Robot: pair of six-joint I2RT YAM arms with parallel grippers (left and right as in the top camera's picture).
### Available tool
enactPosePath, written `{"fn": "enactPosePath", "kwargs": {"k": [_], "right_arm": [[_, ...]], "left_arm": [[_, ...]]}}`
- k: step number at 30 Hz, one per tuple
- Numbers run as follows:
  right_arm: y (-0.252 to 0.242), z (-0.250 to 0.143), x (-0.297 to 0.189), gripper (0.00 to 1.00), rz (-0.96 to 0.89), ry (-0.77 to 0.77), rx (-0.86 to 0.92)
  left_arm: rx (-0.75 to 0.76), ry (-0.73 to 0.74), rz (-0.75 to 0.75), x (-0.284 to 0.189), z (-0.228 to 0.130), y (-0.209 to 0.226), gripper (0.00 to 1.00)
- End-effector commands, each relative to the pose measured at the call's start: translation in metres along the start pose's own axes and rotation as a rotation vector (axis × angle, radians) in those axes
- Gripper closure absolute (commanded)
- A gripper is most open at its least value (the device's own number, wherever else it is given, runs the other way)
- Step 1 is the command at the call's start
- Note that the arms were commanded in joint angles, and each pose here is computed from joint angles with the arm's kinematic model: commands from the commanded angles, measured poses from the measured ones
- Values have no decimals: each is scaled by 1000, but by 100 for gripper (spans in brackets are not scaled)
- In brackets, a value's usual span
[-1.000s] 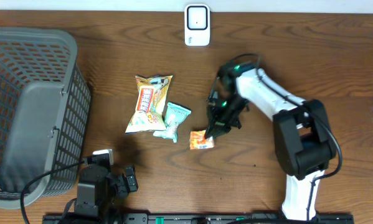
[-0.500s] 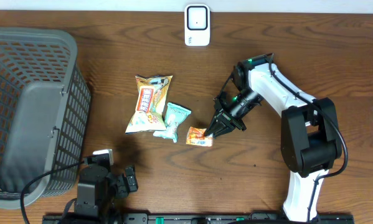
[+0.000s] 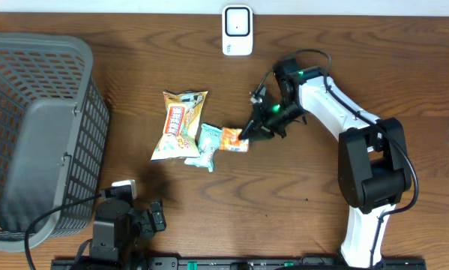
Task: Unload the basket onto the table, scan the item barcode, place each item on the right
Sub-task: 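Lift the orange pack and hold it under the scanner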
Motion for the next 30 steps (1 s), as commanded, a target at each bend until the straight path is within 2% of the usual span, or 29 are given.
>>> {"fn": "enactPosePath", "kwargs": {"k": [1,10,12,14,21,25,30], "right_arm": [[19,23,-7,99,61,-104,-131],[85,91,-45,99,235,-498,-607],[98,104,-58,99,216,-627,-738],[105,122,-73,99,122,-795,-859],[104,162,-104,99,-244,-1156,-1007],[106,180,-104,99,-269,-1276,-1102],[89,212,-95,99,-254,-1458,-1129]], "left_arm": [[9,-4,7,-1,1,1,2],[9,-5,7,-1,1,1,2],[9,-5,7,-1,1,1,2],[9,-4,7,-1,1,1,2],[9,-5,7,-1,1,1,2],[9,-5,7,-1,1,1,2],[9,-4,7,-1,1,1,2]]}}
Point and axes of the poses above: each gripper's point midway between its finger pads, its own x axis out along the fingers, its own y axis along the line the jaws close on, z = x × y, the point moved 4 cm from there along -x, back along the fingers, and after that the axes turned 11 degrees about x, right-handed, at the moved point
